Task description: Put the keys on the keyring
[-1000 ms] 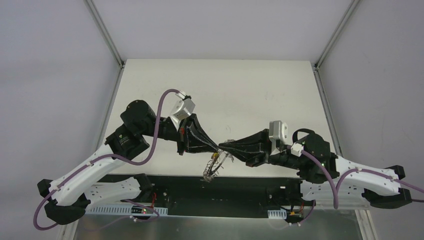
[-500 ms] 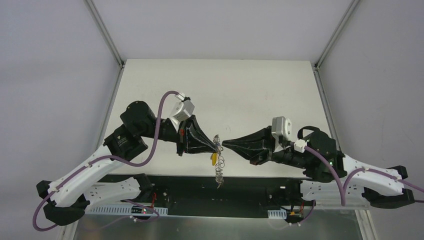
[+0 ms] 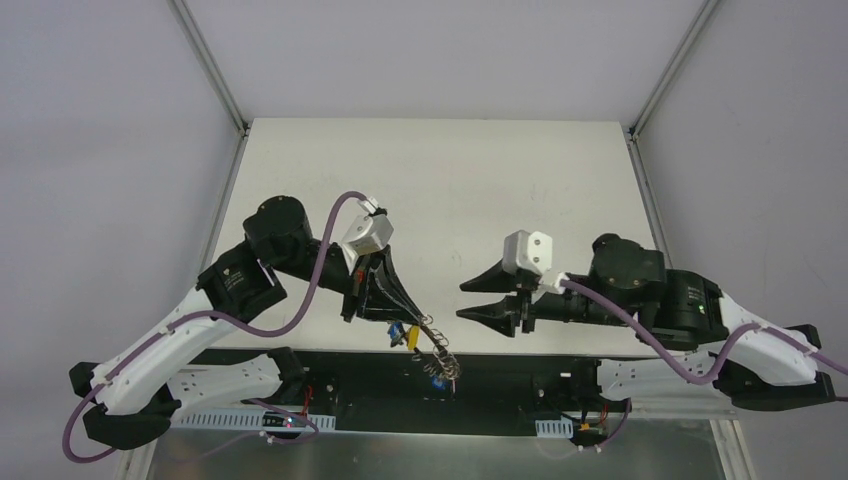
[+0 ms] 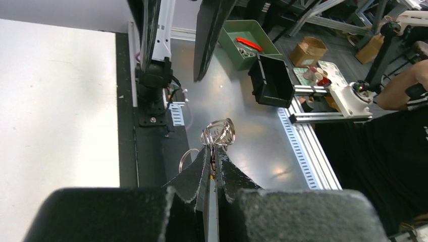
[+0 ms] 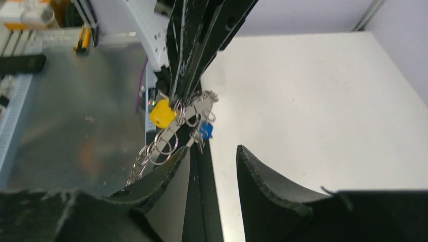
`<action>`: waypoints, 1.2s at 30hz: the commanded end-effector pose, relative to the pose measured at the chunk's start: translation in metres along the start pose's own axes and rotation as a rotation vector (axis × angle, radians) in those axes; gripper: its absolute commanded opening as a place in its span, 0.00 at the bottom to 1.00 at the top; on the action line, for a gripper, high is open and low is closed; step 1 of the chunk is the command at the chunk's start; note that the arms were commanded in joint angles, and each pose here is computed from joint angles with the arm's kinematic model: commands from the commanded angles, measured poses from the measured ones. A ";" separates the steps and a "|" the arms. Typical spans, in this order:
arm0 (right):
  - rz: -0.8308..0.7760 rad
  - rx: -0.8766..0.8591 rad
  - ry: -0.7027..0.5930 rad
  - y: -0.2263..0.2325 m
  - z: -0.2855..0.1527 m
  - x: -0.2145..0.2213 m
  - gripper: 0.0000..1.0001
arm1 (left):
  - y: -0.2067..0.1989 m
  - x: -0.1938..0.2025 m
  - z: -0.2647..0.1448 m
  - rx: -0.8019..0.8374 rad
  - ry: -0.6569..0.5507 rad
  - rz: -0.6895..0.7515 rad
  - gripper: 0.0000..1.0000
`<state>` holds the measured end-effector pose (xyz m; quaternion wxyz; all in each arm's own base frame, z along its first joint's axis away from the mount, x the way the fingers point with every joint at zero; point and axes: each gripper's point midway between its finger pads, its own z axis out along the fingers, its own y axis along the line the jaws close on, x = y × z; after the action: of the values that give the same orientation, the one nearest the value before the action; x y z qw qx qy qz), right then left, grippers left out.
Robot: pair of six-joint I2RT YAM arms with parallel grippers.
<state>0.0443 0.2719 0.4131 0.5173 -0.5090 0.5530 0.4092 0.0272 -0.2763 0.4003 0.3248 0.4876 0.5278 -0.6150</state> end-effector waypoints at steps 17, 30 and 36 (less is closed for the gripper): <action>0.045 -0.260 0.161 0.047 0.020 0.020 0.42 | -0.016 0.011 0.003 0.127 0.096 -0.062 0.00; 0.108 -0.197 0.145 0.039 0.037 0.016 0.38 | -0.011 0.014 0.007 0.132 0.113 -0.068 0.00; 0.117 -0.186 0.165 0.037 0.042 0.021 0.36 | -0.010 0.014 0.007 0.124 0.113 -0.068 0.00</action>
<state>0.0109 0.3098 0.3651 0.3758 -0.5746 0.5853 0.4312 0.0198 -0.2820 0.3647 0.2159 0.4996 0.5674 -0.6180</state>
